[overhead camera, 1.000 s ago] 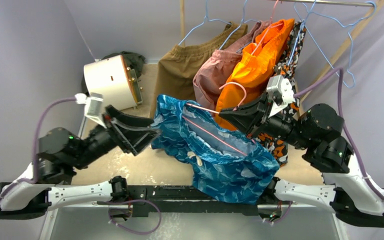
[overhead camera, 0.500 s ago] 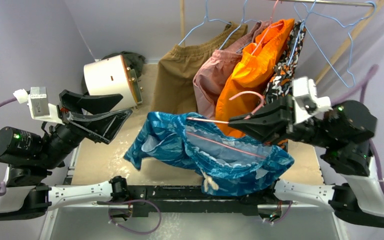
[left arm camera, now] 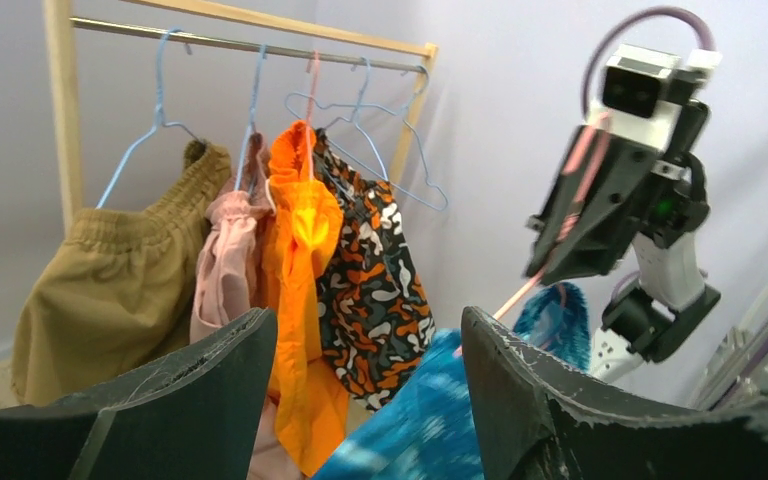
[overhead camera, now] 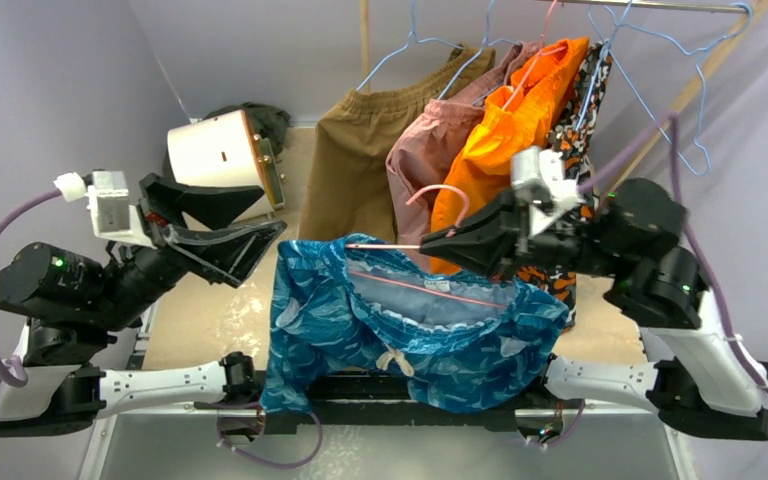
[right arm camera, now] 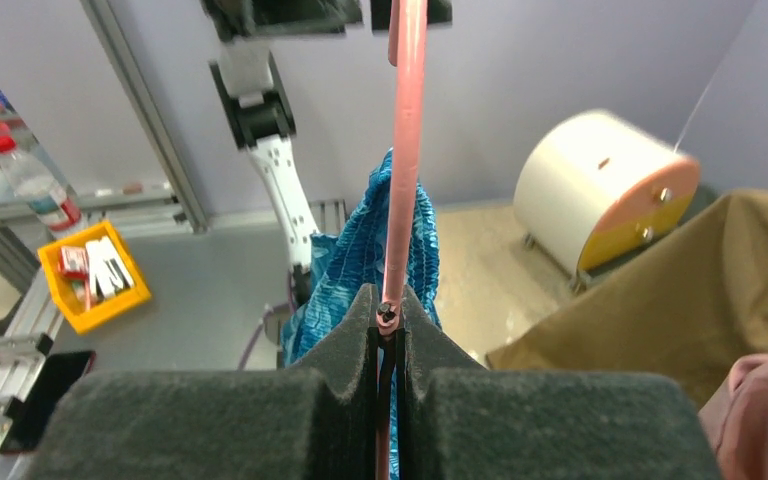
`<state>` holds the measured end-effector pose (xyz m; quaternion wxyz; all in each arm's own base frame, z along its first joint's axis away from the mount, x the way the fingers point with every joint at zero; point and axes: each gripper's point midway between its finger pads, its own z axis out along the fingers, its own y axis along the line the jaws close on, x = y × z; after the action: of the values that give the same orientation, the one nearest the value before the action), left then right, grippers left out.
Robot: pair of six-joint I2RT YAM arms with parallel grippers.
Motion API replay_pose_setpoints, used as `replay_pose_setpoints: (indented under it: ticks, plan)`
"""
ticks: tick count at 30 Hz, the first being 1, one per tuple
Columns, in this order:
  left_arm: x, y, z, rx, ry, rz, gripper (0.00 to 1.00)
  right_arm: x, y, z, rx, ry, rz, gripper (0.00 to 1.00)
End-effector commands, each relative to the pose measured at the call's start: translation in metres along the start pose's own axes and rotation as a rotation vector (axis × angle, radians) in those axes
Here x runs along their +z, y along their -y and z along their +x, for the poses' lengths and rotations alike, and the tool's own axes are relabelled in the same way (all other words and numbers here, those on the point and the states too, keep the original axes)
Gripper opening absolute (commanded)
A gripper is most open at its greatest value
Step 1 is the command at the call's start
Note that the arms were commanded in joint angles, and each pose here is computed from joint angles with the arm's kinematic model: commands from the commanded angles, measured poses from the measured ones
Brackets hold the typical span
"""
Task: Place the shorts on the hanger
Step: Hang the shorts on the hanger.
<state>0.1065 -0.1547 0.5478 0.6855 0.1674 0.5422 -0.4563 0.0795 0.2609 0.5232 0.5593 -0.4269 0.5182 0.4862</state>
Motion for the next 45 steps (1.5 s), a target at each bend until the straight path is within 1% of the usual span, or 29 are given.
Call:
replay_pose_setpoints:
  ticks: [1, 6, 9, 14, 18, 20, 25, 31, 33, 35, 38, 42, 45]
  plan:
    - [0.009, 0.026, 0.007, 0.102, -0.068, 0.144, 0.66, 0.017, 0.014, 0.022, -0.01, -0.06, 0.033, 0.0]
    - [0.011, 0.036, 0.061, 0.209, -0.294, 0.237, 0.65, 0.015, 0.014, 0.028, -0.002, -0.082, 0.03, 0.0]
    - [0.008, 0.032, 0.084, 0.257, -0.373, 0.249, 0.61, 0.013, 0.012, 0.031, 0.005, -0.091, 0.028, 0.0]
    - [0.008, 0.013, 0.095, 0.306, -0.373, 0.166, 0.52, 0.008, 0.012, 0.035, 0.01, -0.093, 0.04, 0.0]
    - [0.014, 0.001, 0.108, 0.351, -0.405, 0.11, 0.46, 0.007, 0.011, 0.037, 0.012, -0.095, 0.035, 0.0]
    - [0.017, 0.004, 0.108, 0.346, -0.403, 0.12, 0.44, 0.008, 0.011, 0.037, 0.011, -0.097, 0.033, 0.0]
    - [0.024, 0.021, 0.104, 0.303, -0.36, 0.188, 0.44, 0.007, 0.011, 0.04, 0.009, -0.097, 0.032, 0.0]
    - [0.033, 0.022, 0.125, 0.309, -0.427, 0.186, 0.39, 0.007, 0.008, 0.044, 0.01, -0.103, 0.012, 0.0]
    - [0.038, 0.023, 0.123, 0.305, -0.419, 0.179, 0.37, 0.008, 0.006, 0.044, 0.009, -0.107, -0.001, 0.0]
    - [0.045, 0.024, 0.117, 0.295, -0.402, 0.167, 0.37, 0.007, 0.003, 0.045, 0.001, -0.107, -0.021, 0.0]
    - [0.054, 0.034, 0.114, 0.279, -0.414, 0.193, 0.41, 0.004, -0.003, 0.045, -0.021, -0.104, -0.054, 0.0]
    - [0.062, 0.054, 0.135, 0.249, -0.497, 0.28, 0.49, -0.001, -0.008, 0.049, -0.044, -0.104, -0.08, 0.0]
    - [0.064, 0.06, 0.148, 0.226, -0.538, 0.307, 0.5, -0.006, -0.01, 0.052, -0.059, -0.101, -0.085, 0.0]
